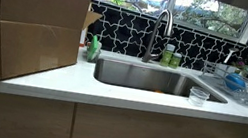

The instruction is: Remove a blue bowl from the sink and place it on the dish drying rack

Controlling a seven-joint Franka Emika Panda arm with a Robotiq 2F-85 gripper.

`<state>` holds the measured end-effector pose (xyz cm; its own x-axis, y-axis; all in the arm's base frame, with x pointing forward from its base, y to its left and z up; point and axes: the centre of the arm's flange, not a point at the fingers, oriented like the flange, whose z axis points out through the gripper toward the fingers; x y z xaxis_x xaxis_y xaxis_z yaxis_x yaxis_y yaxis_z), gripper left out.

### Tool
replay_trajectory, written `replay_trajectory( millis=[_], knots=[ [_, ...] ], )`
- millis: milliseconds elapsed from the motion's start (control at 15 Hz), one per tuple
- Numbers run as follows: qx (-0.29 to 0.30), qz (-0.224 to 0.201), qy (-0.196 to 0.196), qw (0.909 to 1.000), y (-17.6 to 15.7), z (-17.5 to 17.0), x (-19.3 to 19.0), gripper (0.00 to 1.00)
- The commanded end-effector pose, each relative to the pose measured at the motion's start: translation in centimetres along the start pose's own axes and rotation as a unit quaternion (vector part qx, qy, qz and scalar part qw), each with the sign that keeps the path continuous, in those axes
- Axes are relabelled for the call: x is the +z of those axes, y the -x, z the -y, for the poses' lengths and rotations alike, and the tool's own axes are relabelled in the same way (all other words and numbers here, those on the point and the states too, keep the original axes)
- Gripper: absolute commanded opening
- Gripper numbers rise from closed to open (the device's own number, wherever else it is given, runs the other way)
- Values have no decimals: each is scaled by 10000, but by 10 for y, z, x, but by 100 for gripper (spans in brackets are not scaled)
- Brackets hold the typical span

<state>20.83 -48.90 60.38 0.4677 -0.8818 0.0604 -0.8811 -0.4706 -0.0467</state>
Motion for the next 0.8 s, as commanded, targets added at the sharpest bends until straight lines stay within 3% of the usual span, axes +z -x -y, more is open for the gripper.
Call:
replay_trajectory(
  millis=[0, 267, 333, 733],
  knots=[
    [-466, -198, 724, 9961, 34, 27, -19, 100],
    [-883, -497, 1069, 9891, 49, 54, -37, 100],
    [-798, -381, 932, 9917, 28, 48, -41, 100],
    [-920, -442, 999, 9898, 37, 56, -46, 100]
  ],
)
